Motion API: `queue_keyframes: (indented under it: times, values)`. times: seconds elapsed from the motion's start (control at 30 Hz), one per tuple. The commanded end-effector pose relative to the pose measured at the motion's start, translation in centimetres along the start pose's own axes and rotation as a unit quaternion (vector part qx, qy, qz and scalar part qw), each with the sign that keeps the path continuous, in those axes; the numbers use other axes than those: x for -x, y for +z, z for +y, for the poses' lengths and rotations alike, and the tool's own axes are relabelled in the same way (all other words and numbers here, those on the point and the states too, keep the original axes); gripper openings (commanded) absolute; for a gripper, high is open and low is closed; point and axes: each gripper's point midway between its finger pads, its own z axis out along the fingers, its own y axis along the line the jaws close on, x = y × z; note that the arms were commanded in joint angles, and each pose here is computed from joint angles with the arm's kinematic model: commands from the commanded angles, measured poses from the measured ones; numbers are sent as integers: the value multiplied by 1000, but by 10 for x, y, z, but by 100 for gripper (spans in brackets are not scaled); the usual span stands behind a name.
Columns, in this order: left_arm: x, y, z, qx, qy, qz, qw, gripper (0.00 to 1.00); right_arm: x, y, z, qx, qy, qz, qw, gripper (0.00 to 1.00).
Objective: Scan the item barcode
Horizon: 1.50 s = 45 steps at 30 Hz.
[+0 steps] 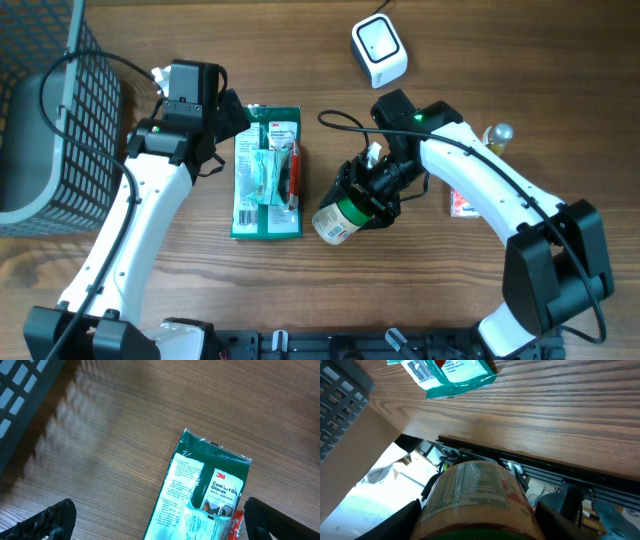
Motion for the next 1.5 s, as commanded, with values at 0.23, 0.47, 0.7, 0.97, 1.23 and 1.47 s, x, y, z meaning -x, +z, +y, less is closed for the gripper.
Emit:
queue_keyframes:
  times: [0.23, 0.47, 0.7, 0.97, 1.23, 1.47]
  values:
    - [-1, 2, 1, 2, 7, 2, 1000, 100, -9, -11, 17, 30, -17, 3, 999, 7]
    - [-1, 2, 1, 2, 7, 2, 1000, 100, -14, -11, 18, 35, -10, 15, 999, 6]
    - [-1, 2, 1, 2, 7, 2, 1000, 100, -12, -11, 18, 33, -4, 10, 999, 7]
    - [-1, 2, 1, 2, 6, 2, 1000, 100, 10, -11, 5, -10, -15, -48, 999, 7]
    - [-1, 2, 1, 2, 6, 2, 1000, 100, 66, -25, 10, -77, -256, -177, 947, 6]
    - [-1, 2, 1, 2, 7, 2, 1000, 100, 77, -123, 53, -41, -290, -265, 919, 4]
